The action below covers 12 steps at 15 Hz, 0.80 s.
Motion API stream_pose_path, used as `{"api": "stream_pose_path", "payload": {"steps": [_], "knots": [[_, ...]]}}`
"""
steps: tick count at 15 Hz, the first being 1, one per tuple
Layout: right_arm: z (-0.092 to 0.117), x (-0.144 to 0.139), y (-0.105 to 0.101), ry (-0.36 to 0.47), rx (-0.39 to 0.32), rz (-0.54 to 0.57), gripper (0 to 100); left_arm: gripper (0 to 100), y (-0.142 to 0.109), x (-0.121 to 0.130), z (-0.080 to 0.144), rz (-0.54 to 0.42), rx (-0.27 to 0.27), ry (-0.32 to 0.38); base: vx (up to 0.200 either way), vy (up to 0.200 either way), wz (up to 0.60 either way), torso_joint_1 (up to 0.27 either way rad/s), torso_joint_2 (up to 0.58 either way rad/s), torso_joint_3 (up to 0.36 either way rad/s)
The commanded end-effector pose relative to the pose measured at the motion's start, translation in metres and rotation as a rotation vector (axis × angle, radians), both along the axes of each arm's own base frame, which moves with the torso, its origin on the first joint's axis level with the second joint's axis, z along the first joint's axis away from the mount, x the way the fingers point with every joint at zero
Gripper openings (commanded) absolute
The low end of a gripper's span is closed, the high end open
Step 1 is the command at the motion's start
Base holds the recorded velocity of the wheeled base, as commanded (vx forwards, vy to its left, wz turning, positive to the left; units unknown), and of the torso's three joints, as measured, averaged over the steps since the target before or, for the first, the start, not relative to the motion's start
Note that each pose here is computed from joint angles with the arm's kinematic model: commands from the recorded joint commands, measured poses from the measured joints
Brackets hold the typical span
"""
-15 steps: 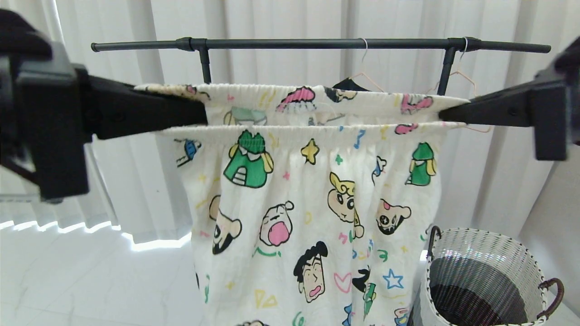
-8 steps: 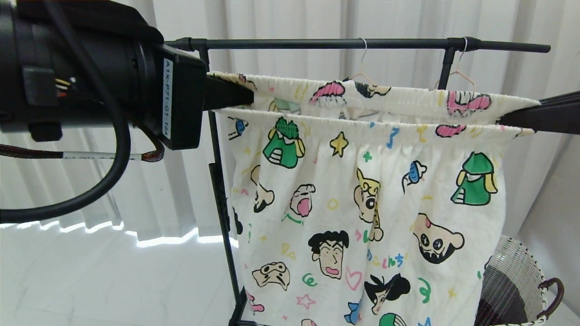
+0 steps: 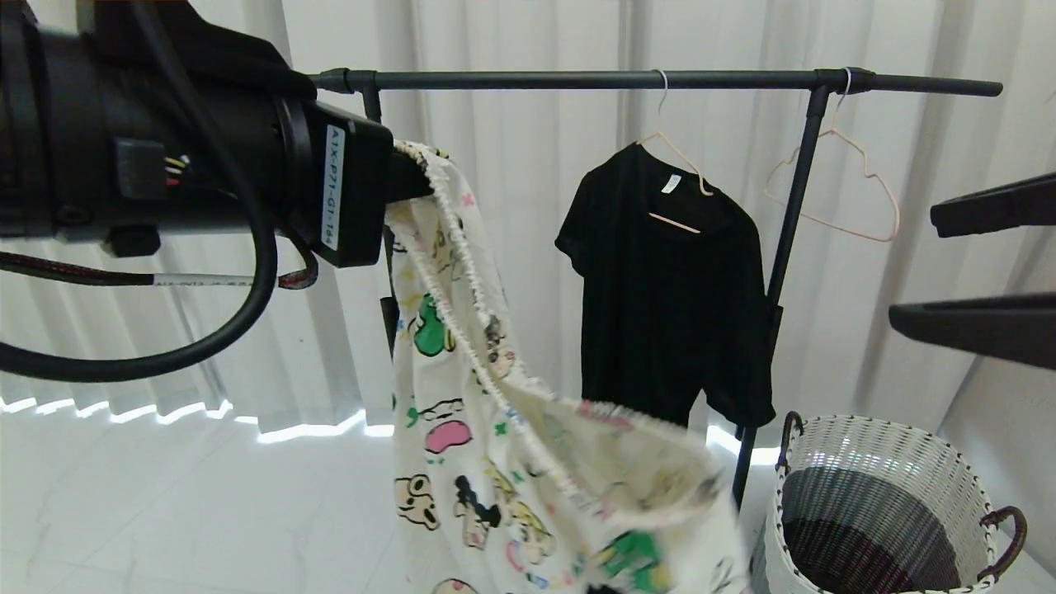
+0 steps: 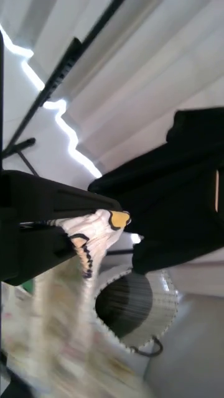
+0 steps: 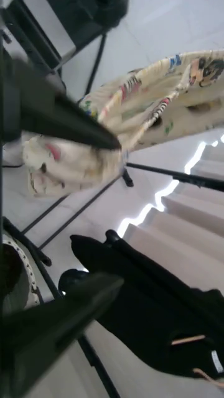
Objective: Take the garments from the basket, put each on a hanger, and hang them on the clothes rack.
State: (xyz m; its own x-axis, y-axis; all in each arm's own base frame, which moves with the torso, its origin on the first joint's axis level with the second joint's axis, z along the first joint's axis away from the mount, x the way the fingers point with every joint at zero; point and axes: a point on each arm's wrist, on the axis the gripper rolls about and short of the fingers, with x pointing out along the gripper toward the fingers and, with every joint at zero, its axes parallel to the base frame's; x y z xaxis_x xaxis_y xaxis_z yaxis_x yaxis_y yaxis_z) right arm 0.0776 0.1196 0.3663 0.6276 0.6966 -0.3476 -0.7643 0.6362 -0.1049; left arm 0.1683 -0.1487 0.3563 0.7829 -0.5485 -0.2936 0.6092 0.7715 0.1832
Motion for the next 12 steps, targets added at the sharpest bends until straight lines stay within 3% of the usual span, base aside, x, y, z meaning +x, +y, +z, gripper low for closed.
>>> {"api": "stream_pose_path", "payload": {"steps": [1, 3, 4, 5, 7, 9, 11, 12], "knots": [[-0.006, -0.013, -0.010, -0.005, -0.002, 0.050, 100, 0, 0.004, 0.005, -0.011, 0.070, 0.038, 0.022, 0.000, 0.000, 0.00, 0.000, 0.00, 0.000], [-0.007, -0.019, -0.022, -0.013, 0.012, 0.037, 100, 0, 0.010, 0.005, -0.019, 0.128, 0.059, 0.029, 0.000, 0.000, 0.00, 0.000, 0.00, 0.000], [-0.006, -0.018, -0.030, -0.022, 0.022, -0.015, 100, 0, 0.015, 0.005, -0.024, 0.145, 0.071, 0.042, 0.000, 0.000, 0.00, 0.000, 0.00, 0.000], [-0.007, -0.012, -0.039, -0.034, 0.000, -0.142, 100, 0, 0.023, 0.005, -0.030, 0.173, 0.085, 0.055, 0.000, 0.000, 0.00, 0.000, 0.00, 0.000], [-0.016, 0.001, -0.060, -0.021, -0.138, -0.497, 100, 0, 0.043, -0.003, -0.042, 0.228, 0.106, 0.079, 0.000, 0.000, 0.00, 0.000, 0.00, 0.000], [-0.037, 0.011, -0.088, 0.094, -0.325, -0.832, 100, 0, 0.064, -0.011, -0.057, 0.297, 0.132, 0.106, 0.000, 0.000, 0.00, 0.000, 0.00, 0.000], [-0.066, 0.019, -0.106, 0.197, -0.440, -1.000, 100, 0, 0.084, -0.022, -0.071, 0.370, 0.178, 0.118, 0.000, 0.000, 0.00, 0.000, 0.00, 0.000], [-0.077, 0.019, -0.110, 0.205, -0.455, -1.032, 100, 0, 0.092, -0.025, -0.074, 0.405, 0.180, 0.123, 0.000, 0.000, 0.00, 0.000, 0.00, 0.000]]}}
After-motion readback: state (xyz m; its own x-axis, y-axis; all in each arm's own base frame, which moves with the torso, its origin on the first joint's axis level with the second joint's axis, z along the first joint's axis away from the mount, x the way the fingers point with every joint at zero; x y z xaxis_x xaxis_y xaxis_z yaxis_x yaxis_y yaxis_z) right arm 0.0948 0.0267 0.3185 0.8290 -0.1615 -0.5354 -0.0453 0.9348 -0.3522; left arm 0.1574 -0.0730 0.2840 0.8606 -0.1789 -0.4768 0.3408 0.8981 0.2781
